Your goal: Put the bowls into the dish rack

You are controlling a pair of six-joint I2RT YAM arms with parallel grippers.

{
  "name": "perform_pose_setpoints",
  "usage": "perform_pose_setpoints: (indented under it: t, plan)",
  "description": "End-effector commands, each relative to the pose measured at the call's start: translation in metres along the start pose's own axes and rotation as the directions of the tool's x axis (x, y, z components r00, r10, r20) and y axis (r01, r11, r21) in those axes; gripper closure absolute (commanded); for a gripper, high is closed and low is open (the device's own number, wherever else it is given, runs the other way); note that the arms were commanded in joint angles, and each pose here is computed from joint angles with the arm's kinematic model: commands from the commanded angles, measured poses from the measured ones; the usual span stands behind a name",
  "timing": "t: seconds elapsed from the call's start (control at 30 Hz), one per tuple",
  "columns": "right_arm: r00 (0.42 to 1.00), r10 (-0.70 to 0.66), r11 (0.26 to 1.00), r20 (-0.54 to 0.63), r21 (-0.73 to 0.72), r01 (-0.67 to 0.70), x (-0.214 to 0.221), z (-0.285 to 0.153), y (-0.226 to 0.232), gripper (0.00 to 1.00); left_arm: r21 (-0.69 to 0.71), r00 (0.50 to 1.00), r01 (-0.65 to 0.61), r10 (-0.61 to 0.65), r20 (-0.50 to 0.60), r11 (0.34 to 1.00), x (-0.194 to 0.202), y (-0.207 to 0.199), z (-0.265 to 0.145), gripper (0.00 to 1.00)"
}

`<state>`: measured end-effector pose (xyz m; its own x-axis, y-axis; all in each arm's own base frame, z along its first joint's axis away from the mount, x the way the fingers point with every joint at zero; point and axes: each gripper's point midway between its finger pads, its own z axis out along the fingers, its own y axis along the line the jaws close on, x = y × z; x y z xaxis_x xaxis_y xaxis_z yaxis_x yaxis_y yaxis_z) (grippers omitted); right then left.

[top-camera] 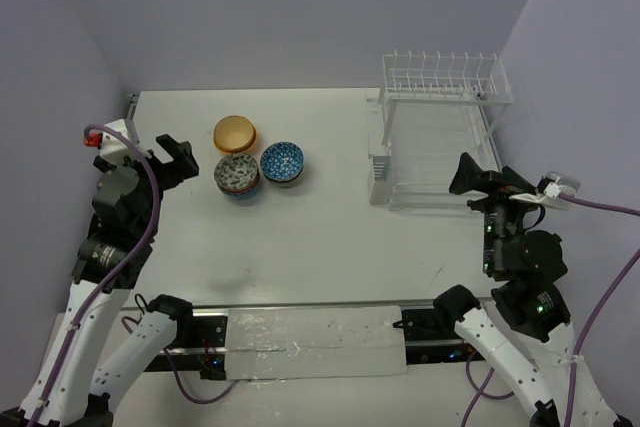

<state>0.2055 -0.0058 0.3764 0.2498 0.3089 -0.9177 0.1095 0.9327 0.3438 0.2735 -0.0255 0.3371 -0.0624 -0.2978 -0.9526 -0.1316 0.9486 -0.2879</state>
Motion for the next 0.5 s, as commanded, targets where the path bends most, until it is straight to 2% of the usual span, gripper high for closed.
perform_pose_setpoints:
  t: [0.0, 0.23, 0.3, 0.47]
  plan:
    - [1.000, 0.012, 1.000, 0.015, -0.008, -0.011, -0.005, 0.001, 0.002, 0.00, 0.011, 0.999, 0.010, -0.010, 0.036, 1.000, -0.009, -0.002, -0.002, 0.01]
    - [0.998, -0.021, 0.996, -0.063, -0.088, 0.016, 0.015, 0.007, 0.022, 0.00, 0.026, 1.000, 0.016, -0.016, 0.012, 1.000, 0.000, -0.005, 0.002, 0.01]
    - [0.992, -0.040, 0.997, -0.119, -0.068, 0.032, 0.025, 0.013, 0.025, 0.00, 0.027, 1.000, 0.014, -0.014, 0.002, 1.000, 0.004, -0.006, 0.004, 0.01]
    - [0.951, -0.113, 0.986, -0.287, -0.153, 0.071, 0.057, 0.026, 0.054, 0.00, 0.030, 1.000, 0.013, -0.013, -0.008, 0.999, 0.012, -0.006, 0.007, 0.01]
